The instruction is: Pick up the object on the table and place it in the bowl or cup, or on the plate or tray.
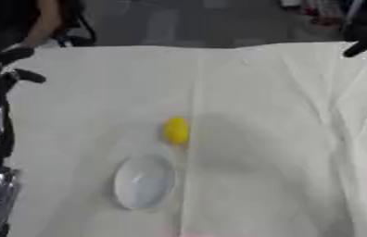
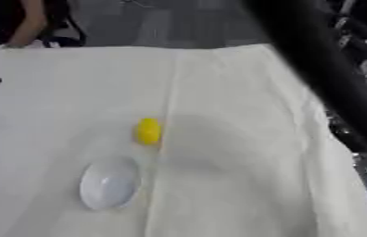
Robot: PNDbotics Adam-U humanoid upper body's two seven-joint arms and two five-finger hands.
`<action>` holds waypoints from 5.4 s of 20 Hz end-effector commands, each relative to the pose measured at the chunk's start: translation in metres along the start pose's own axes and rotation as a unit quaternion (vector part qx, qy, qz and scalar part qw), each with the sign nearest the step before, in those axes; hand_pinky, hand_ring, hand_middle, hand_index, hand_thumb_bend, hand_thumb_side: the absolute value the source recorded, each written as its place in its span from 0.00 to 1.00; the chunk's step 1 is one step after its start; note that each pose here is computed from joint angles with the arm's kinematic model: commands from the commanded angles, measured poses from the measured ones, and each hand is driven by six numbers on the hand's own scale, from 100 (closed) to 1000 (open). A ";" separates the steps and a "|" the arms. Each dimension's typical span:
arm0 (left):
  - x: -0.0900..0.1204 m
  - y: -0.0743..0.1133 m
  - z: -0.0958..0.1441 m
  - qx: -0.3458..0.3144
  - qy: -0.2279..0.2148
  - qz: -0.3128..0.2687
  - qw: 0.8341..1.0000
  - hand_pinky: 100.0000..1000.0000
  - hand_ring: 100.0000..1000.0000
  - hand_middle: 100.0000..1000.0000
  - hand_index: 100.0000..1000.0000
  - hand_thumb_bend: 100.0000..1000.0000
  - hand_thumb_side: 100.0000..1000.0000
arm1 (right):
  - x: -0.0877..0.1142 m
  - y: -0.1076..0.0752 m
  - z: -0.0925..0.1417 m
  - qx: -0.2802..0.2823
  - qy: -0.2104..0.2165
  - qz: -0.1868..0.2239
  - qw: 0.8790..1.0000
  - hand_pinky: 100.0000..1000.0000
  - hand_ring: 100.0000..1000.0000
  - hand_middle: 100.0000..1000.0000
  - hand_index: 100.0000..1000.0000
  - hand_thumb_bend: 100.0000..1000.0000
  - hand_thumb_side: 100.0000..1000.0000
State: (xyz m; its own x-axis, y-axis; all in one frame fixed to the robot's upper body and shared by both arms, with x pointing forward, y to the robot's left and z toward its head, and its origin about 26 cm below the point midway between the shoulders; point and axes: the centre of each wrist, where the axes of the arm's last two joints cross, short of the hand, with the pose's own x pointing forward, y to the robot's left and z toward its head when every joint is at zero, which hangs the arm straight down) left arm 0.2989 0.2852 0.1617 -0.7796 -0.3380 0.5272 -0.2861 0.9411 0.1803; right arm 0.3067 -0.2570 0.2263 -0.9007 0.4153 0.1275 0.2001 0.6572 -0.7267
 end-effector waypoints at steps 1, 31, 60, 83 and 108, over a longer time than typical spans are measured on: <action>0.003 0.006 -0.005 -0.006 -0.011 -0.012 1.000 0.44 0.72 0.77 0.80 0.19 0.85 | 0.000 -0.004 -0.007 0.049 -0.023 0.022 0.998 0.52 0.68 0.77 0.78 0.00 0.90; 0.001 -0.002 -0.003 -0.030 -0.004 0.001 1.000 0.43 0.71 0.76 0.80 0.19 0.86 | -0.037 0.046 -0.051 0.297 -0.059 0.134 0.944 0.66 0.79 0.87 0.89 0.00 0.86; 0.000 -0.011 -0.002 -0.055 0.002 0.023 0.998 0.41 0.69 0.76 0.80 0.19 0.86 | -0.059 0.111 -0.096 0.399 -0.053 0.292 0.868 0.38 0.61 0.75 0.93 0.00 0.75; 0.001 -0.016 -0.005 -0.059 -0.001 0.037 0.998 0.41 0.68 0.76 0.80 0.19 0.86 | -0.074 0.140 -0.099 0.432 -0.040 0.319 0.843 0.45 0.65 0.77 0.92 0.00 0.75; 0.003 -0.020 -0.007 -0.047 -0.006 0.050 0.998 0.41 0.68 0.76 0.80 0.18 0.87 | -0.100 0.157 -0.060 0.354 -0.023 0.263 0.897 0.00 0.32 0.43 0.50 0.00 0.67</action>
State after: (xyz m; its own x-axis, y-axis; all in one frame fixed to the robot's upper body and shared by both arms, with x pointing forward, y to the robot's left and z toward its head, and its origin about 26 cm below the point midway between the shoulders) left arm 0.3071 0.2650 0.1573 -0.7904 -0.2451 0.5614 -0.1497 0.9660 0.2110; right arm 0.4494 -0.1585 0.1333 -0.7767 0.5018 -0.3806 0.2964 -0.2420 -0.9239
